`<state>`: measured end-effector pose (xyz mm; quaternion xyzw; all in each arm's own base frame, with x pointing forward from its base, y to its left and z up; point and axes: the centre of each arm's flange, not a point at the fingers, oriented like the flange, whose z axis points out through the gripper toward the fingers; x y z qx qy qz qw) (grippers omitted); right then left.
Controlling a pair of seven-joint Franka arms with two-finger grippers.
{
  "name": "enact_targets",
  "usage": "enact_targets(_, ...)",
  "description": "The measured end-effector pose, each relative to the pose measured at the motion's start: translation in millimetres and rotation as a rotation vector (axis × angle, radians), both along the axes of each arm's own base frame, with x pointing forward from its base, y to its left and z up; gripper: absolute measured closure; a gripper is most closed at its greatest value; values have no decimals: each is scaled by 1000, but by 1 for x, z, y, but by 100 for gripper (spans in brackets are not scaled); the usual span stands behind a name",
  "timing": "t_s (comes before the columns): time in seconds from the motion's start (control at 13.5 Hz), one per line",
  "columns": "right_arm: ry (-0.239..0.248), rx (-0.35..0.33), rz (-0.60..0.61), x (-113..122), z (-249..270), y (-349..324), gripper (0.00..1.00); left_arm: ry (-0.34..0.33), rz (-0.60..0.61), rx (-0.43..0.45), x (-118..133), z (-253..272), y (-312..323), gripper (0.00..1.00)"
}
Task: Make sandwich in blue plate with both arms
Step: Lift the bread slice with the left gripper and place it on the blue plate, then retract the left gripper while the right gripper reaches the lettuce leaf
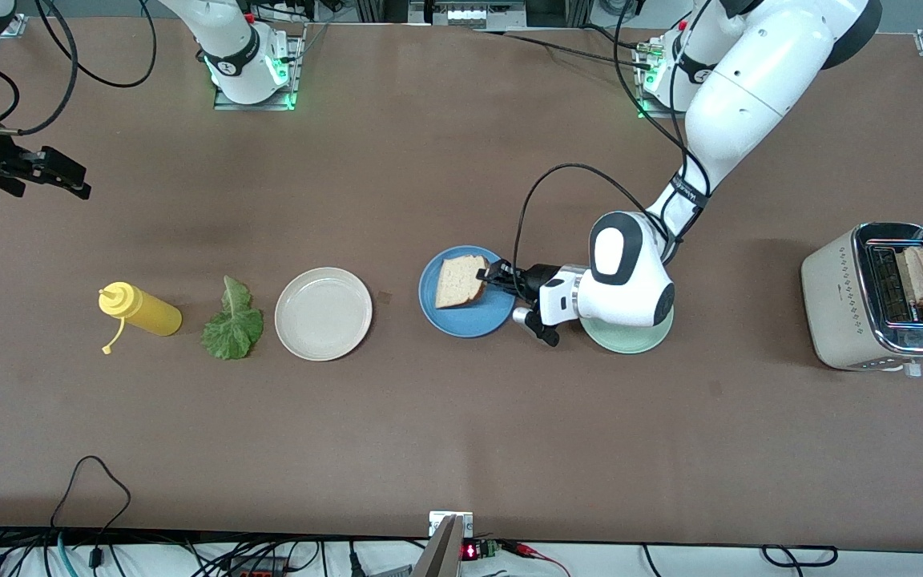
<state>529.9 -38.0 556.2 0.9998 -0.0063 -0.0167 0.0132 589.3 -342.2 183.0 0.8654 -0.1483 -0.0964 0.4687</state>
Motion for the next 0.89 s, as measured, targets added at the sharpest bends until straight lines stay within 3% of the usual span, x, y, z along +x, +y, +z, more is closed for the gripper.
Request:
enact_targets(0.22,4,-2,2,7,-3,1,0,-64,-18,37,19,10,30,52)
enact_targets(0.59,34,-5,1,15,-21,2,0,-240,-227,279,53,82,125,1)
enact_targets(0.89,92,-13,32,52,-104,20,0,-332,-391,640,53,146,160,0)
